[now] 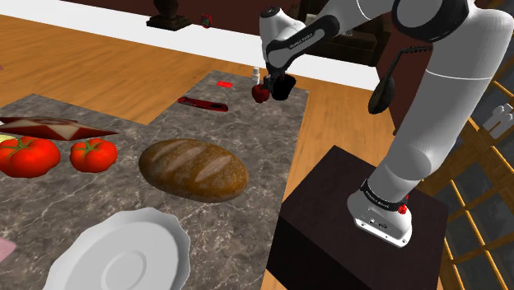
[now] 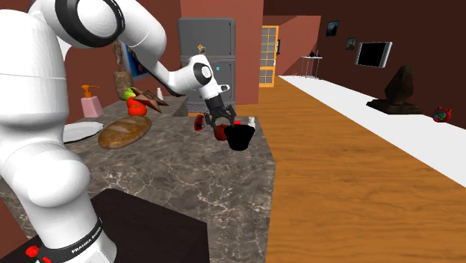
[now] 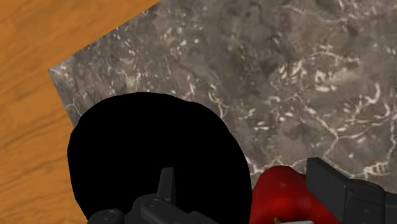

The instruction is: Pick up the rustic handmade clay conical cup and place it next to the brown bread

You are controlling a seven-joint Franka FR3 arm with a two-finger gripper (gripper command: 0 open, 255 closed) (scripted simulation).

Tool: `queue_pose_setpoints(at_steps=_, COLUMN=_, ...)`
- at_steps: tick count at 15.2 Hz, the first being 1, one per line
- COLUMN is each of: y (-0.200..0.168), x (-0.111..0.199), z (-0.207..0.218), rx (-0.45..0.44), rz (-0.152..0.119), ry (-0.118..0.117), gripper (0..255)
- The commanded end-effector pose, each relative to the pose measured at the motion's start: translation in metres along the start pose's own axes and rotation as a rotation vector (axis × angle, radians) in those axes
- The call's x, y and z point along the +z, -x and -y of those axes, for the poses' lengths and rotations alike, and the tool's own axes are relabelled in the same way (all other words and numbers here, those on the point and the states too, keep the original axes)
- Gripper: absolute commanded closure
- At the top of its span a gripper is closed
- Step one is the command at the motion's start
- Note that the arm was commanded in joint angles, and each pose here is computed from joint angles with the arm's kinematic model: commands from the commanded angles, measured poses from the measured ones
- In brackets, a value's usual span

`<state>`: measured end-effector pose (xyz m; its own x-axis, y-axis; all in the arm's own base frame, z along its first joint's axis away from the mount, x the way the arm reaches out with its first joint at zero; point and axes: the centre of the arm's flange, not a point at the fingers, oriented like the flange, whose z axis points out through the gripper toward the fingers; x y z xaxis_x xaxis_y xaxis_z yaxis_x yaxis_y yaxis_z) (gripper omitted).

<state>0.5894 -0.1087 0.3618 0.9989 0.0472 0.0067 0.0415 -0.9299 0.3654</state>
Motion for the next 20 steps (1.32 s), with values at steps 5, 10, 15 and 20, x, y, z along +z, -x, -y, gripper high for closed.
queue_pose_setpoints(at_steps=5, y=0.000, x=0.030, z=-0.001, rx=0.000, rz=-0.001, ry=0.001, gripper=0)
queue_pose_setpoints(at_steps=10, y=0.000, x=0.030, z=-0.001, rx=0.000, rz=-0.001, ry=0.001, gripper=0)
queue_pose_setpoints(at_steps=15, y=0.000, x=0.030, z=-0.001, rx=0.000, rz=-0.001, ry=0.001, gripper=255)
queue_pose_setpoints(at_steps=20, y=0.000, x=0.030, z=-0.001, rx=0.000, rz=-0.001, ry=0.001, gripper=255)
